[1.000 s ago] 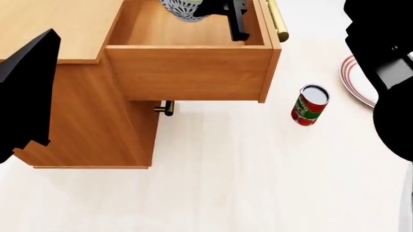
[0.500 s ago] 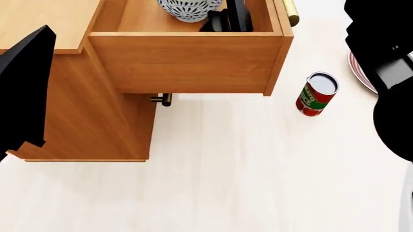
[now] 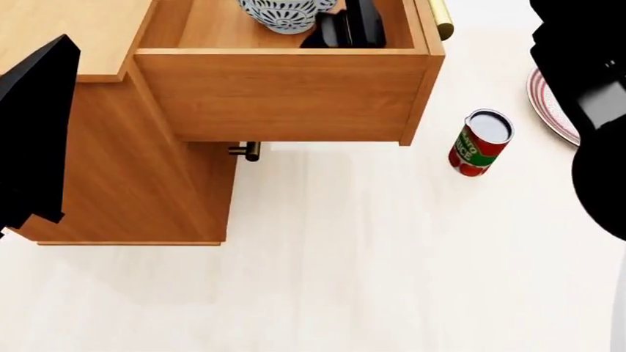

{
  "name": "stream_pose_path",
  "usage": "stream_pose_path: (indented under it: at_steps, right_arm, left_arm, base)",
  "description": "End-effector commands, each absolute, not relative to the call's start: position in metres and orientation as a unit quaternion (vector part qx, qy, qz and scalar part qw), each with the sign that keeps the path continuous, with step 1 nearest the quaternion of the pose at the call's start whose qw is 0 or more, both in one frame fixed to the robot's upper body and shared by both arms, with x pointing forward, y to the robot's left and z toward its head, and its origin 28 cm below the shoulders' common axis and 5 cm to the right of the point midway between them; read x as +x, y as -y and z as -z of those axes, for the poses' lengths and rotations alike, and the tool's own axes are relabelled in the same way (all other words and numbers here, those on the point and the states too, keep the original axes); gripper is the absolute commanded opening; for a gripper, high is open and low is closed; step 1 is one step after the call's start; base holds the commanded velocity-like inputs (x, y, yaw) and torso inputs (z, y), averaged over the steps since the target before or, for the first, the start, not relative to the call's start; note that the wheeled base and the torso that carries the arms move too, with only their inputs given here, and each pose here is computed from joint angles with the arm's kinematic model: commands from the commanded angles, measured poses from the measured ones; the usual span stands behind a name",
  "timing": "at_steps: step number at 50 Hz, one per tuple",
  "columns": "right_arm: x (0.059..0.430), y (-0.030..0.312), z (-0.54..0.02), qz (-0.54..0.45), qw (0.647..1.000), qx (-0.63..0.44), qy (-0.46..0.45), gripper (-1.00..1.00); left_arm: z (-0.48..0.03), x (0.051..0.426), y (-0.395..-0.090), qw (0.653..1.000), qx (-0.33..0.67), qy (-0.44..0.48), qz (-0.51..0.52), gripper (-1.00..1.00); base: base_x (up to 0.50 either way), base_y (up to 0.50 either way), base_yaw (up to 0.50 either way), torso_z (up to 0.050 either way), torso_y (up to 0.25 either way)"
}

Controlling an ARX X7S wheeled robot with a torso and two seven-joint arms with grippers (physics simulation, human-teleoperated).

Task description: Put the bowl in the top drawer of the cabinet.

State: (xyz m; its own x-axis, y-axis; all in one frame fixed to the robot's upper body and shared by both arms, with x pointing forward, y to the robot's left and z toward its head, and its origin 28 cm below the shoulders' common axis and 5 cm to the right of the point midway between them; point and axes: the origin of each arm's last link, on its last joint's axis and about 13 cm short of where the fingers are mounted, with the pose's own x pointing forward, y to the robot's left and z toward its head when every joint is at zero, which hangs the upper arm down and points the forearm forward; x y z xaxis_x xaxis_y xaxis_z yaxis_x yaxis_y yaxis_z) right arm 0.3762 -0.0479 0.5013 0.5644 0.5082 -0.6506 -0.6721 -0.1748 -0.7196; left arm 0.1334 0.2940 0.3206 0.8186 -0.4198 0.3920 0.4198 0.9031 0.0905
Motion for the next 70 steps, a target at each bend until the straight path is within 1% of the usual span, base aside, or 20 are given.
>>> stream_pose_path:
  at_steps: [1, 30, 54, 61, 65, 70]
  right_arm:
    - [0.374, 0.048, -0.506, -0.465, 0.640, -0.609, -0.060, 1.00]
    - [0.372, 0.052, -0.510, -0.472, 0.644, -0.599, -0.067, 1.00]
    - [0.370, 0.053, -0.514, -0.474, 0.644, -0.597, -0.068, 1.00]
    - [0.367, 0.058, -0.521, -0.484, 0.660, -0.574, -0.028, 1.00]
    - [0.362, 0.065, -0.531, -0.481, 0.682, -0.551, 0.012, 1.00]
    - [0.358, 0.073, -0.539, -0.472, 0.699, -0.536, 0.041, 1.00]
  left_arm:
    - [-0.320, 0.134, -0.294, 0.953, -0.002, 0.205, 0.222, 1.00]
    - [-0.320, 0.134, -0.293, 0.953, -0.002, 0.205, 0.224, 1.00]
    - [-0.322, 0.134, -0.294, 0.952, -0.002, 0.209, 0.224, 1.00]
    - [-0.321, 0.133, -0.295, 0.952, -0.003, 0.211, 0.221, 1.00]
    - [-0.321, 0.133, -0.295, 0.953, -0.003, 0.211, 0.219, 1.00]
    - [-0.320, 0.133, -0.295, 0.953, -0.003, 0.210, 0.219, 1.00]
  base:
    - [0.00, 0.00, 0.00, 0.000, 0.000]
    - [0.00, 0.00, 0.00, 0.000, 0.000]
    - [0.00, 0.00, 0.00, 0.000, 0.198]
    - [0.00, 0.00, 0.00, 0.000, 0.201]
    - [0.00, 0.00, 0.00, 0.000, 0.200]
    - [0.00, 0.00, 0.00, 0.000, 0.200]
